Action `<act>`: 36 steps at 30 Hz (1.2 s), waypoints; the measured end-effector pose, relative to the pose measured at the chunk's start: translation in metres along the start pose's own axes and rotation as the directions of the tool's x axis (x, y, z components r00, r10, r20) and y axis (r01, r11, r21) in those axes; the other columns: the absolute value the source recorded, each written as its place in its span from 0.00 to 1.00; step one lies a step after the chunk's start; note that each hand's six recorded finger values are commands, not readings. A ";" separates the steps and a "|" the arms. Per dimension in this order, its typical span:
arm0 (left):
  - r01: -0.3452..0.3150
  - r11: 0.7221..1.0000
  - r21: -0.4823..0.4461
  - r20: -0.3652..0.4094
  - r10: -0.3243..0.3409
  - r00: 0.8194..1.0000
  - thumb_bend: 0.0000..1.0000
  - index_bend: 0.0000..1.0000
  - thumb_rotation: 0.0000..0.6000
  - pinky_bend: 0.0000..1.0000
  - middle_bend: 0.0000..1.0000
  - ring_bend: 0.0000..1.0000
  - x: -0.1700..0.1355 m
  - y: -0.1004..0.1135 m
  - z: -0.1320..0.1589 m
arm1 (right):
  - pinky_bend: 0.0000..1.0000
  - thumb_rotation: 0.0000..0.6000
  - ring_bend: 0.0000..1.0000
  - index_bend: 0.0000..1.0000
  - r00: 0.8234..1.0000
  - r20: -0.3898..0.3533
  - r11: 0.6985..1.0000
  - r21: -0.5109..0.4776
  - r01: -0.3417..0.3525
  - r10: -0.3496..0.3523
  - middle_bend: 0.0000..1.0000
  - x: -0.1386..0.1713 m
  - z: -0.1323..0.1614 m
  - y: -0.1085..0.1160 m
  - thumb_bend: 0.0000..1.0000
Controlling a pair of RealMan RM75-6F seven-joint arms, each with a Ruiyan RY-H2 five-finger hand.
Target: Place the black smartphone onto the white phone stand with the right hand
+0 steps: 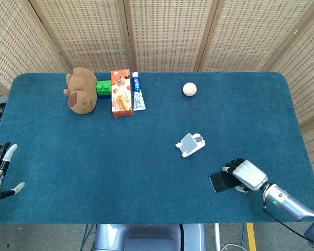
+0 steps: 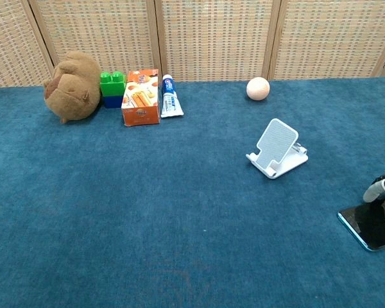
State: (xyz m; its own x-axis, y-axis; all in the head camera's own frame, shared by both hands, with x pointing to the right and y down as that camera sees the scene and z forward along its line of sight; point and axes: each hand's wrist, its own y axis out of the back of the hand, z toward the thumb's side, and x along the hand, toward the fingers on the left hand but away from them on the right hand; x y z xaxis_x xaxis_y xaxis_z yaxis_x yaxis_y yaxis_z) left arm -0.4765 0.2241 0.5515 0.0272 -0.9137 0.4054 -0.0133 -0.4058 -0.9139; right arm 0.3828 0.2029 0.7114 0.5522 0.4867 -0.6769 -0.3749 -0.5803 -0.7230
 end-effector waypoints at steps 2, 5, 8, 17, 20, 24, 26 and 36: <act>0.000 1.000 0.000 0.000 0.000 1.000 0.00 0.00 1.00 0.00 0.00 0.00 0.000 0.000 0.000 | 0.38 1.00 0.41 0.43 1.000 -0.003 1.000 -0.005 0.006 -0.006 0.48 0.000 0.001 0.000 0.57; -0.001 1.000 -0.001 -0.001 0.001 1.000 0.00 0.00 1.00 0.00 0.00 0.00 0.000 0.000 0.000 | 0.38 1.00 0.42 0.47 1.000 -0.008 1.000 -0.019 0.015 -0.015 0.49 0.001 0.002 0.001 0.57; 0.002 1.000 -0.001 -0.001 -0.002 1.000 0.00 0.00 1.00 0.00 0.00 0.00 0.000 0.000 0.000 | 0.38 1.00 0.42 0.47 1.000 -0.013 0.999 -0.029 0.025 -0.025 0.49 0.003 0.003 0.003 0.58; 0.004 1.000 -0.002 0.001 -0.004 1.000 0.00 0.00 1.00 0.00 0.00 0.00 0.000 0.000 0.000 | 0.38 1.00 0.42 0.47 0.998 -0.013 0.997 -0.050 0.061 -0.062 0.49 0.010 0.001 0.013 0.61; 0.004 1.000 -0.004 0.000 -0.004 1.000 0.00 0.00 1.00 0.00 0.00 0.00 0.000 0.000 0.000 | 0.38 1.00 0.42 0.47 0.996 -0.012 0.995 -0.055 0.085 -0.086 0.49 0.012 0.000 0.021 0.61; 0.009 1.000 -0.003 0.002 -0.009 1.000 0.00 0.00 1.00 0.00 0.00 0.00 0.000 0.000 0.000 | 0.38 1.00 0.42 0.47 0.990 0.001 0.990 -0.022 0.140 -0.140 0.49 0.013 -0.005 0.043 0.59; 0.010 1.000 -0.005 0.003 -0.010 1.000 0.00 0.00 1.00 0.00 0.00 0.00 0.000 0.000 0.000 | 0.38 1.00 0.42 0.47 0.987 0.011 0.987 0.010 0.163 -0.163 0.49 0.012 -0.006 0.055 0.59; 0.023 1.000 -0.019 0.009 -0.022 1.000 0.00 0.00 1.00 0.00 0.00 0.00 0.000 -0.001 -0.001 | 0.38 1.00 0.42 0.47 0.955 0.054 0.932 0.241 0.270 -0.290 0.48 -0.002 0.004 0.143 0.57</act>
State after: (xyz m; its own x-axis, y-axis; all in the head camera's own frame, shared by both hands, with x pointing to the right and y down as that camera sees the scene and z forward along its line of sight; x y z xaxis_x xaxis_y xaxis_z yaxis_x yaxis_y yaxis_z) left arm -0.4773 0.2240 0.5521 0.0367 -0.9042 0.4255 -0.0312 -0.4267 -0.9039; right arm 0.3251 0.1208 0.6090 0.5959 0.6691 -0.4442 -0.3801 -0.2523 -0.8899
